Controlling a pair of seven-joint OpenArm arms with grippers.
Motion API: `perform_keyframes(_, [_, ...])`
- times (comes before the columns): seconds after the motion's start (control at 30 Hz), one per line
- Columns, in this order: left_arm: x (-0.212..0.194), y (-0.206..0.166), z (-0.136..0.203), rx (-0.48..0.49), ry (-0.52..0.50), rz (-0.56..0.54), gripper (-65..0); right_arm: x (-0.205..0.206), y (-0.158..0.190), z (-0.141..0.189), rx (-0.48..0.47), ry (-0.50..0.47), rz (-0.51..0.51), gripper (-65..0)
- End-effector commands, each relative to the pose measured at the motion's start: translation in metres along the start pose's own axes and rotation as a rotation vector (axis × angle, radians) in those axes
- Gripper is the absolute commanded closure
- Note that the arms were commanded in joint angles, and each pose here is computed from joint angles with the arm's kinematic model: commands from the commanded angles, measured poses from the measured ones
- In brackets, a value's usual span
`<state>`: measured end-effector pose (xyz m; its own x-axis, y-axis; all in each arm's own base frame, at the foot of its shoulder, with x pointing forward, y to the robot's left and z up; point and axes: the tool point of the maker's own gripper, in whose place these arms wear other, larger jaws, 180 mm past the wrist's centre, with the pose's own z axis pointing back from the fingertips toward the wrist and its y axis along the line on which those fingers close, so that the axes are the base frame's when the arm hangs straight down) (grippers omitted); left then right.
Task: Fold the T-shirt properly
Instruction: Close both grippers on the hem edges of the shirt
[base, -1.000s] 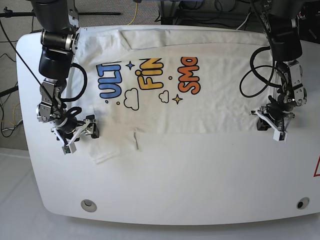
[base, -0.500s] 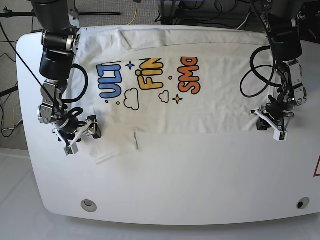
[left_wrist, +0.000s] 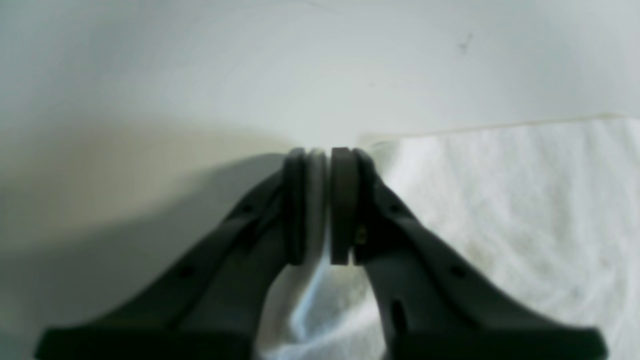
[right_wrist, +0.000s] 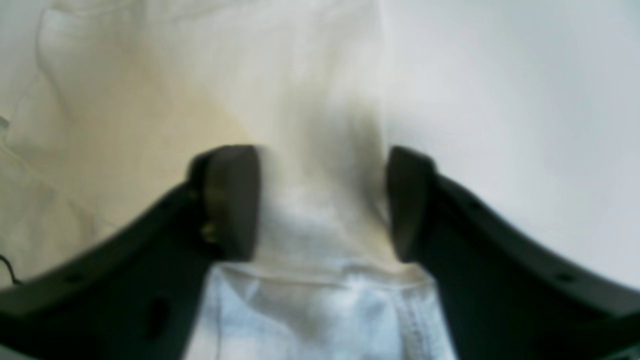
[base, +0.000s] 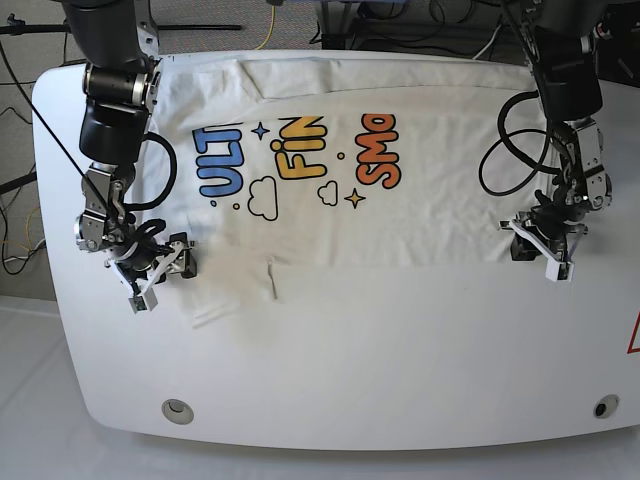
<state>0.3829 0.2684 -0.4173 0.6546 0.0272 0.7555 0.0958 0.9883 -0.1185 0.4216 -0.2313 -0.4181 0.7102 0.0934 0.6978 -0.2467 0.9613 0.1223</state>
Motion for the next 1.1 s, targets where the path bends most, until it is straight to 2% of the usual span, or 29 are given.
perform_keyframes(0.0, [0.017,-0.001,0.005,0.002,-0.022,-0.032,-3.7,0.023,-0.005,0.005,-0.009,-0.051,0.018,-25.0])
perform_keyframes(0.07, [0.023,-0.003,0.007,0.003,-0.034,-0.044,-3.2,0.023,-0.005,0.005,-0.009,-0.052,0.017,-23.1])
perform_keyframes(0.13, [0.036,-0.002,0.02,0.015,-0.072,-0.073,-3.5,0.023,-0.004,0.005,-0.001,-0.056,0.018,-29.3])
perform_keyframes(0.27, [0.039,-0.003,0.028,0.022,-0.086,-0.093,-4.0,0.024,-0.004,0.005,0.003,-0.054,0.017,-40.0])
perform_keyframes(0.33, [0.039,-0.003,0.031,0.023,-0.092,-0.098,-3.9,0.024,-0.004,0.005,0.003,-0.052,0.019,-42.5])
perform_keyframes(0.4, [0.039,-0.002,0.033,0.027,-0.094,-0.103,-3.7,0.022,-0.003,0.004,0.004,-0.048,0.019,-43.0])
perform_keyframes(0.53, [0.035,0.01,0.037,0.048,-0.085,-0.077,-1.5,0.023,-0.001,0.004,0.006,-0.051,0.023,-40.1])
perform_keyframes(0.73, [0.03,0.022,0.036,0.059,-0.078,-0.034,-1.5,0.023,0.002,0.002,0.015,-0.053,0.025,-37.0])
perform_keyframes(0.87, [0.013,0.029,0.033,0.053,-0.05,0.022,-6.9,0.02,0.008,-0.001,0.031,-0.044,0.026,-37.8])
perform_keyframes(1.07, [0.005,0.027,0.032,0.044,-0.025,0.022,-22.6,0.019,0.014,-0.004,0.04,-0.041,0.023,-37.3])
